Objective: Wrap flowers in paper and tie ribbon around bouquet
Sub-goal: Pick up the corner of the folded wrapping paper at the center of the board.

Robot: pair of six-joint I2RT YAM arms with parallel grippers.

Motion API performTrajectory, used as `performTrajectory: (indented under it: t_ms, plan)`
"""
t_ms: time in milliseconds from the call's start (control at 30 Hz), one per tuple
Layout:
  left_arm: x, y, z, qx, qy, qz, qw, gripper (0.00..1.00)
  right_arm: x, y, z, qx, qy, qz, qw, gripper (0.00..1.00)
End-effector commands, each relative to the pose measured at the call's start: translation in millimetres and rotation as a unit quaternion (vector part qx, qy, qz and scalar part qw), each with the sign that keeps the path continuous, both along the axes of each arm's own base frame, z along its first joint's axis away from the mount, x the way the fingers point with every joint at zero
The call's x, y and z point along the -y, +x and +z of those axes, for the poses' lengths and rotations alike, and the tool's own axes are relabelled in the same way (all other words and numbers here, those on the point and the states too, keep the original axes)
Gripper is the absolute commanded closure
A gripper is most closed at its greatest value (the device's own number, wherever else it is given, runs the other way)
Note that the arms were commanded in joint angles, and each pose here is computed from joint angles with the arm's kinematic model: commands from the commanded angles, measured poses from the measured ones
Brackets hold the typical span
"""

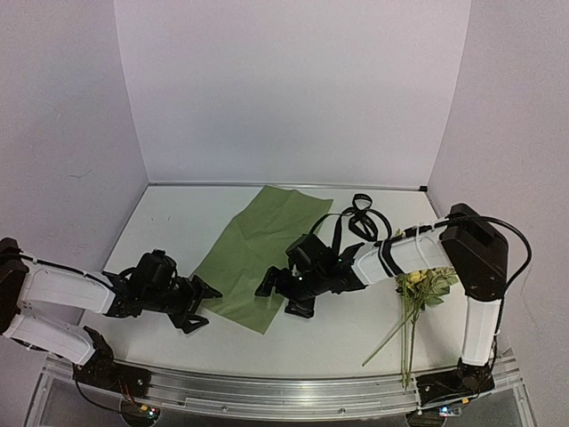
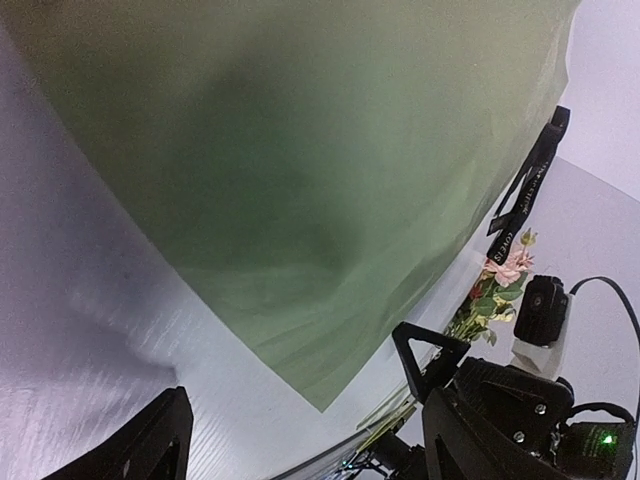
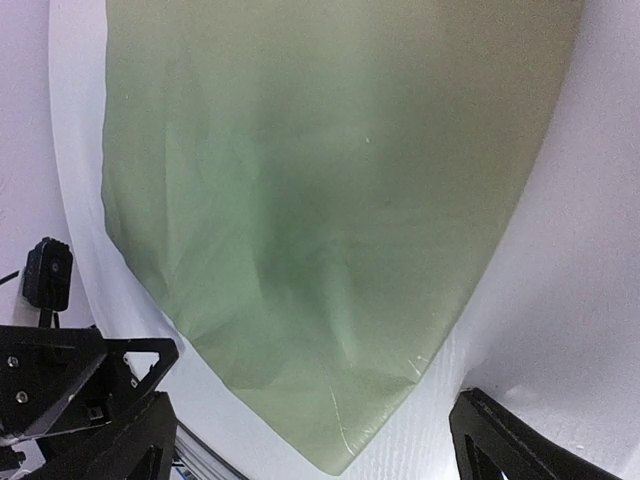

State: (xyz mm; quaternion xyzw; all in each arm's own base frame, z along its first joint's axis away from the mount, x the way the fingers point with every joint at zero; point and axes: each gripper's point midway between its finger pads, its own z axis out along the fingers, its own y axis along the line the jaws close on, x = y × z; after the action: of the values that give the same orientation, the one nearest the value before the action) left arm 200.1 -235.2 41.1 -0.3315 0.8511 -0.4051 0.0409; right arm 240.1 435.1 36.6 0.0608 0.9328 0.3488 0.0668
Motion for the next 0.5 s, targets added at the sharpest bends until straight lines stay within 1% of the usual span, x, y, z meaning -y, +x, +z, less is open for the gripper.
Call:
performTrajectory:
  t_ms: [0, 100, 267, 467]
  plan:
    - [14, 18, 9, 0.031, -0.032, 0.023, 0.999, 0.19, 15, -7, 0, 0.01, -0.026, 0.007, 1.0, 0.02]
    - [16, 22, 4, 0.04, -0.029, 0.03, 0.998, 0.22, 19, -9, -4, 0.01, -0.031, 0.006, 0.999, 0.02]
    - [15, 28, 2, 0.055, -0.024, 0.04, 0.997, 0.32, 22, -10, -5, 0.011, -0.035, 0.007, 0.999, 0.02]
    - [12, 35, 11, 0.088, -0.015, 0.043, 0.995, 0.48, 23, -10, -6, 0.012, -0.036, 0.007, 0.999, 0.02]
